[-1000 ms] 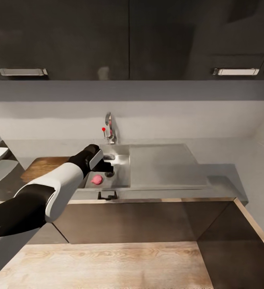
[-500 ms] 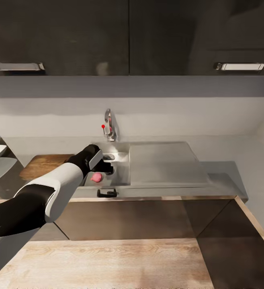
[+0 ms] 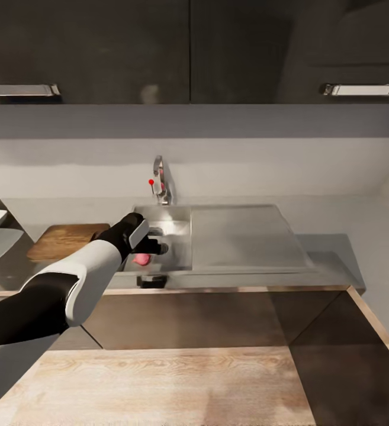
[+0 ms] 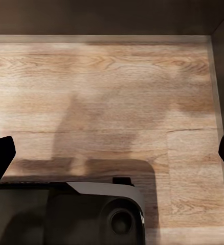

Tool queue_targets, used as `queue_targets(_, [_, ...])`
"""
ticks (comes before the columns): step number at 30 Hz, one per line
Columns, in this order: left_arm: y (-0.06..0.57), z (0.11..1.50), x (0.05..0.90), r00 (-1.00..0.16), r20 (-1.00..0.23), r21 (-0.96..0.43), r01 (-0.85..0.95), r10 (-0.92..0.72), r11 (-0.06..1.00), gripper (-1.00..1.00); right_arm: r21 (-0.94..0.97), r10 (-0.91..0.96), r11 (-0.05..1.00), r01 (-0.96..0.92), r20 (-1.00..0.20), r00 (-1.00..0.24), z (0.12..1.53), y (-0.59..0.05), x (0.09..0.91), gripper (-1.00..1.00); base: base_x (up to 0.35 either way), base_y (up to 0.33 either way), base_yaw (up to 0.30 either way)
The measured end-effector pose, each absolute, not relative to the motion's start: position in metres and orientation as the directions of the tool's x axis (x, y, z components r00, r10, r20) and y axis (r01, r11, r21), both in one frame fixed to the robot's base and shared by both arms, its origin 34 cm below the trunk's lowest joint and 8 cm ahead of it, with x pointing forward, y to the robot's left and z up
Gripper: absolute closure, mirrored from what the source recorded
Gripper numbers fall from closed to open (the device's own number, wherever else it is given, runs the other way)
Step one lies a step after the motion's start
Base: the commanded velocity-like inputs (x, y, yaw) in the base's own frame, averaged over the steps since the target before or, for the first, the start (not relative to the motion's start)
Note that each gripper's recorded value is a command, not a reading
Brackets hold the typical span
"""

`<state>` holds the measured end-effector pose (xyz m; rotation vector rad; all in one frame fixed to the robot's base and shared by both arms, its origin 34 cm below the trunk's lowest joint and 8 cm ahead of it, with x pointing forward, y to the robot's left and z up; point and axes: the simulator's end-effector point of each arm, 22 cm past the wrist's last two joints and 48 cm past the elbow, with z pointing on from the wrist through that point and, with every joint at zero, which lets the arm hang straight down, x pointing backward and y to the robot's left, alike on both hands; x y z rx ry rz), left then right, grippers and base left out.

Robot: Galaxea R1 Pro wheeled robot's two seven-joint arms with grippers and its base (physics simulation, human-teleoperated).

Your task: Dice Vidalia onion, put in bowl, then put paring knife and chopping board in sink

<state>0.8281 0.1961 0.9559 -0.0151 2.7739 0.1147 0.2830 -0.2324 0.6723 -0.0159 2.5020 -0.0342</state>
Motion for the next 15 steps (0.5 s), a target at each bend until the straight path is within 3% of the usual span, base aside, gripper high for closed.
queue_targets(15, [0.197, 0.939, 0.829, -0.935, -0.351, 0.059, -0.077, -0.052, 0.995, -1.00, -0.028, -0.020, 1.000, -0.005, -0.577, -0.816, 0.668, -0.232, 0.275, -1.00, 0.000, 0.000, 0.000])
